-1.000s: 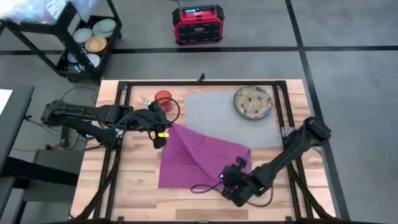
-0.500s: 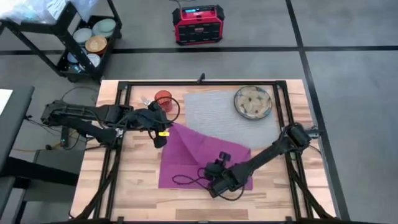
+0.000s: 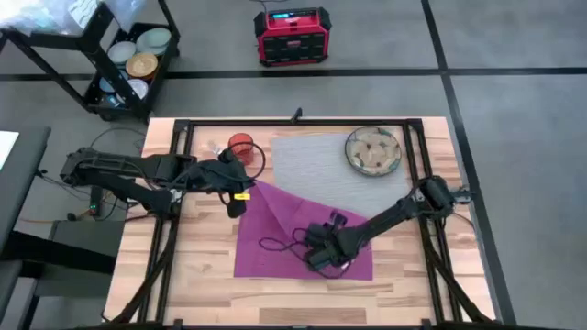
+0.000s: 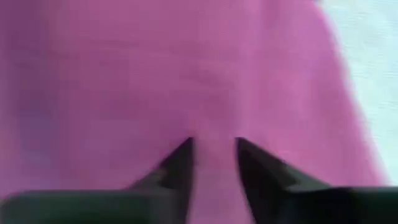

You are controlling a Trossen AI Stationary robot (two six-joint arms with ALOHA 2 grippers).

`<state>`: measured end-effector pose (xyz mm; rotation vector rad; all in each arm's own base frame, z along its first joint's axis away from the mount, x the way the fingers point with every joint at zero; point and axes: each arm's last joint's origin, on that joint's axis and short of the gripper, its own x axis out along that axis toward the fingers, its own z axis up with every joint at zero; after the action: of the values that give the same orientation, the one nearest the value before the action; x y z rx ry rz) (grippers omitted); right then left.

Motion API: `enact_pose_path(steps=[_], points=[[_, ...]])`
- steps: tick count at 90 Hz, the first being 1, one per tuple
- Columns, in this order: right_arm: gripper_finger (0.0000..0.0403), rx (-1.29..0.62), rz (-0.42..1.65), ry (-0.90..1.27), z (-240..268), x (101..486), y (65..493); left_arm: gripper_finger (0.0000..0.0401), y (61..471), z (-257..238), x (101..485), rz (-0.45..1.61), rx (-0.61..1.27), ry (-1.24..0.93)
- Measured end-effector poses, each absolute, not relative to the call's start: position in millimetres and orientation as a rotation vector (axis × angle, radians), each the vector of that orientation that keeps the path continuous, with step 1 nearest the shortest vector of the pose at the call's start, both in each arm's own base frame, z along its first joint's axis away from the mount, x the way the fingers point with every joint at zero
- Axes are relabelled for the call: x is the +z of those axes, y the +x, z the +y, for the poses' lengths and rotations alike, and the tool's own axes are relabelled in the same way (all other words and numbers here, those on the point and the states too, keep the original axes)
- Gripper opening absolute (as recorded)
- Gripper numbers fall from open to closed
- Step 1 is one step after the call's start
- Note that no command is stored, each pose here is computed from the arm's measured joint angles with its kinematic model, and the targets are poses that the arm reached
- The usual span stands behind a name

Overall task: Set table place
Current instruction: Fold the purple napkin

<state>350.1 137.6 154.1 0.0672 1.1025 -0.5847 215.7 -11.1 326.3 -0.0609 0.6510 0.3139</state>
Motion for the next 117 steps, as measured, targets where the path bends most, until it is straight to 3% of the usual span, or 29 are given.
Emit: enact_pose_path(steps=[18, 32, 42, 72, 86, 105, 111, 117], points=[[0.0004, -0.562, 1.112, 0.072, 101.8, 187.9, 339.0, 0.0, 215.7, -11.1, 326.3, 0.65, 0.314, -0.061], [0.0025, -0.308, 0.92, 0.326, 101.0, 207.8, 343.2, 0.0, 215.7, -11.0, 326.3, 0.652, 0.31, -0.047], [0.007, -0.17, 0.893, 0.386, 113.5, 211.1, 344.8, 0.0, 215.5, -11.0, 325.9, 0.657, 0.307, -0.04], [0.0258, -0.053, 0.871, 0.426, 121.2, 192.9, 362.0, 0.0, 215.3, -10.9, 325.8, 0.659, 0.307, -0.039], [0.0304, -0.075, 0.966, 0.505, 122.5, 171.9, 375.7, 0.0, 215.3, -10.9, 325.8, 0.659, 0.307, -0.039], [0.03, -0.333, 1.045, 0.444, 110.2, 155.3, 382.7, 0.0, 215.3, -10.9, 325.8, 0.658, 0.31, -0.045], [0.0274, -0.412, 1.053, 0.41, 106.7, 153.5, 378.9, 0.0, 215.2, -10.9, 325.7, 0.658, 0.313, -0.054], [0.0222, -0.432, 1.031, 0.395, 104.7, 164.1, 376.2, 0.0, 215.1, -10.9, 325.5, 0.66, 0.313, -0.054]])
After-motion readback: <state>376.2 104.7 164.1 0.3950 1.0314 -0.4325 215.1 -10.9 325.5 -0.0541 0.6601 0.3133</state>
